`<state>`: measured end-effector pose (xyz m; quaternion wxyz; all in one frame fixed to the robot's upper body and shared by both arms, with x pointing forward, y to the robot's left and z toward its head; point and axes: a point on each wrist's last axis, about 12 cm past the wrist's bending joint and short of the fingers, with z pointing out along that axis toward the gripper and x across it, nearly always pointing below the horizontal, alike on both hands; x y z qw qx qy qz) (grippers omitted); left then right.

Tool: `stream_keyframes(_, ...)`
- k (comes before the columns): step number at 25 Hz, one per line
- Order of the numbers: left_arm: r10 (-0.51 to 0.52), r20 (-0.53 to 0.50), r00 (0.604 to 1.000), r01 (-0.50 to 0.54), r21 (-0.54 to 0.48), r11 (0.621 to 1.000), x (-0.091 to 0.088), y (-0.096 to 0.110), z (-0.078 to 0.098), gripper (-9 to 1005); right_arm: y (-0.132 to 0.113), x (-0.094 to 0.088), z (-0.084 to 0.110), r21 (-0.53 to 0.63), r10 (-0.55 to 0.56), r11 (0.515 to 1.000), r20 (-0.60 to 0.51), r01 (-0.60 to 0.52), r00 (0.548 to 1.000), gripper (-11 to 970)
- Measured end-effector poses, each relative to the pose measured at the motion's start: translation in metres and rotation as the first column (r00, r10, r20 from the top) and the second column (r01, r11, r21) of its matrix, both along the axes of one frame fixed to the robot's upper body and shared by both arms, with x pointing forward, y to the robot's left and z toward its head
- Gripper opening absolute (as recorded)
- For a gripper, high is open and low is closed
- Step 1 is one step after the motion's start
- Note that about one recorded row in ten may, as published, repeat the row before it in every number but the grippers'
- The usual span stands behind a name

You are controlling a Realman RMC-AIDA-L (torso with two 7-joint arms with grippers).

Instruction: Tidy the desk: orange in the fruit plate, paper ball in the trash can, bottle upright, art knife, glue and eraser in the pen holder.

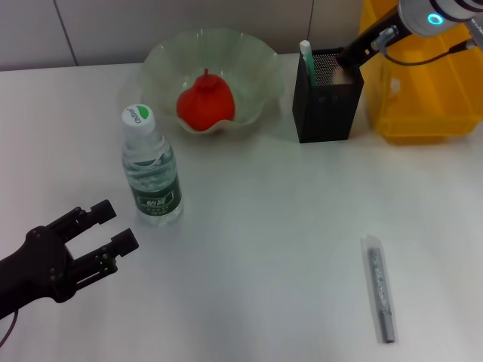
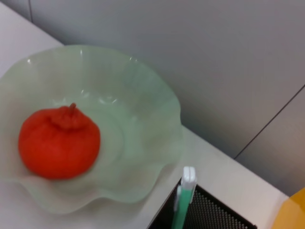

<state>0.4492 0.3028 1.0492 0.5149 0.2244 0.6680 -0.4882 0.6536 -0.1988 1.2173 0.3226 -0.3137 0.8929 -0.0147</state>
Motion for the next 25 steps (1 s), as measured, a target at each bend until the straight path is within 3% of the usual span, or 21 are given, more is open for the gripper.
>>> stream_keyframes(10, -0.001, -0.005, 1.0, 0.001, -0.004, 1.0, 0.0, 0.0, 0.0, 787, -0.002, -0.006, 0.005, -0.003, 0.001, 1.0, -0.015, -0.001, 1.0, 323)
stream_keyframes(13, -0.002, -0.005, 1.0, 0.002, -0.005, 1.0, 0.0, 0.0, 0.0, 787, 0.001, -0.019, 0.01, -0.017, 0.023, 1.0, -0.083, -0.025, 0.996, 322)
stream_keyframes(20, -0.007, -0.001, 1.0, 0.007, -0.008, 1.0, 0.001, -0.001, 0.001, 787, 0.01, -0.051, 0.044, 0.017, 0.066, 0.998, -0.195, -0.064, 0.979, 320)
stream_keyframes(25, -0.01, 0.005, 1.0, 0.01, -0.005, 1.0, 0.002, -0.002, 0.002, 787, 0.014, -0.062, 0.048, -0.002, 0.072, 0.997, -0.288, -0.075, 0.955, 319)
